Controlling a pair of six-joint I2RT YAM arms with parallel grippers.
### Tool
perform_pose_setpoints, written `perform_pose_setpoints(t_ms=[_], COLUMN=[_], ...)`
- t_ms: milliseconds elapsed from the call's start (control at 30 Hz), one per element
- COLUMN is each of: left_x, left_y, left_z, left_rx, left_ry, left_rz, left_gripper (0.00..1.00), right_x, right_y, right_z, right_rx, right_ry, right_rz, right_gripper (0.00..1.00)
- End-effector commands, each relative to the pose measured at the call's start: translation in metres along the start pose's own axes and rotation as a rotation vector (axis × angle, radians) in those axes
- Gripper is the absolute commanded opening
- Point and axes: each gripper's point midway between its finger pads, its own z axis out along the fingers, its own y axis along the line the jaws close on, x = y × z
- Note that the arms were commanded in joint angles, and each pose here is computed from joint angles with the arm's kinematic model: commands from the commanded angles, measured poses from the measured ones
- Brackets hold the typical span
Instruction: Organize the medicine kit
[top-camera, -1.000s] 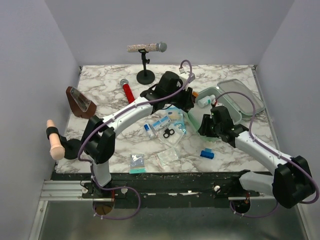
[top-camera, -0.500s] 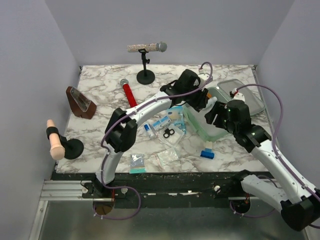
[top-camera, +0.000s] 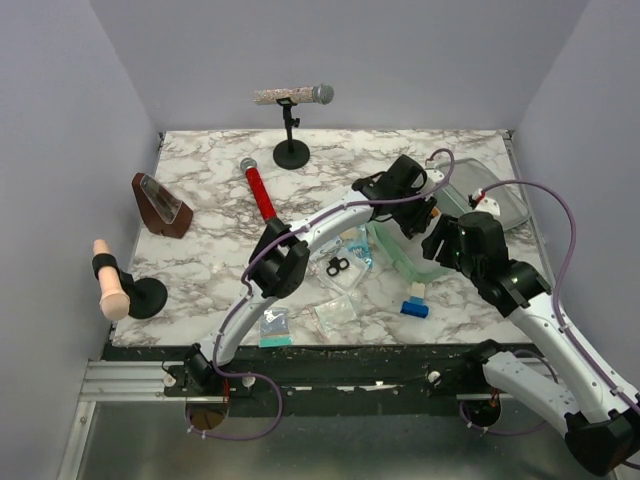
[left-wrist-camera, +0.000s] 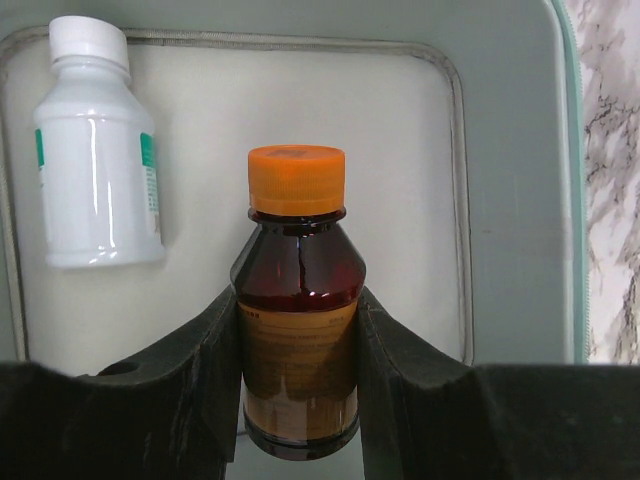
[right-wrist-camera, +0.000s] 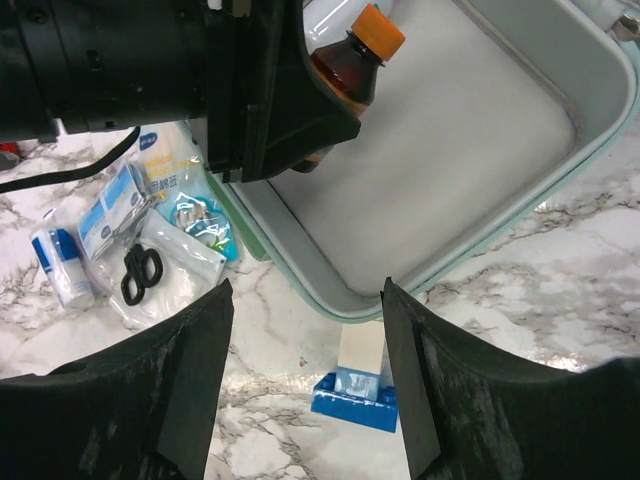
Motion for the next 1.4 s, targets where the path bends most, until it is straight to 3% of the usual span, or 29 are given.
perform_pose_setpoints(t_ms=[0, 100, 133, 300, 500, 667, 833, 933, 1133, 1367], left_x=[-0.009, -0.012, -0.013, -0.034, -0.075, -0.082, -0.049, -0.012, 0.062, 0.095], left_y=[-0.002, 0.002, 0.003, 0.0, 0.007, 0.05, 0.085, 0.089, 0.065, 0.055], left_z=[0.011, 0.016, 0.017, -0.001, -0.059, -0.138, -0.218, -0.244, -0.259, -0.272], left_rx=[0.027, 0.011, 0.007, -0.016, -0.114, -0.281, -0.347, -0.389, -0.397, -0.419], left_ry=[-0.027, -0.044, -0.048, -0.118, -0.226, -0.346, -0.515, -0.536, -0.492, -0.495], left_rz=[0.005, -0.011, -0.013, 0.005, -0.01, -0.135, -0.395, -0.499, -0.627, -0.661], left_gripper=[0.48, 0.75, 0.8, 0.89, 0.91, 0.91, 0.91, 0.89, 0.88, 0.88], right_x=[0.004, 0.005, 0.005, 0.006, 0.011, 0.016, 0.007, 0.015, 0.038, 0.045], right_y=[-0.013, -0.013, -0.013, -0.012, -0.02, -0.021, -0.013, -0.02, -0.027, -0.039], right_z=[-0.005, -0.005, -0.005, -0.003, 0.007, 0.026, 0.058, 0.086, 0.126, 0.156], right_rx=[0.045, 0.046, 0.044, 0.045, 0.106, 0.15, 0.152, 0.209, 0.241, 0.278], right_ry=[-0.008, -0.005, -0.004, 0.002, 0.001, 0.022, 0.02, 0.081, 0.205, 0.261], right_rz=[-0.015, -0.014, -0.014, -0.005, 0.03, 0.125, 0.2, 0.207, 0.239, 0.274], right_gripper=[0.69, 0.69, 0.69, 0.69, 0.69, 0.68, 0.63, 0.6, 0.59, 0.55])
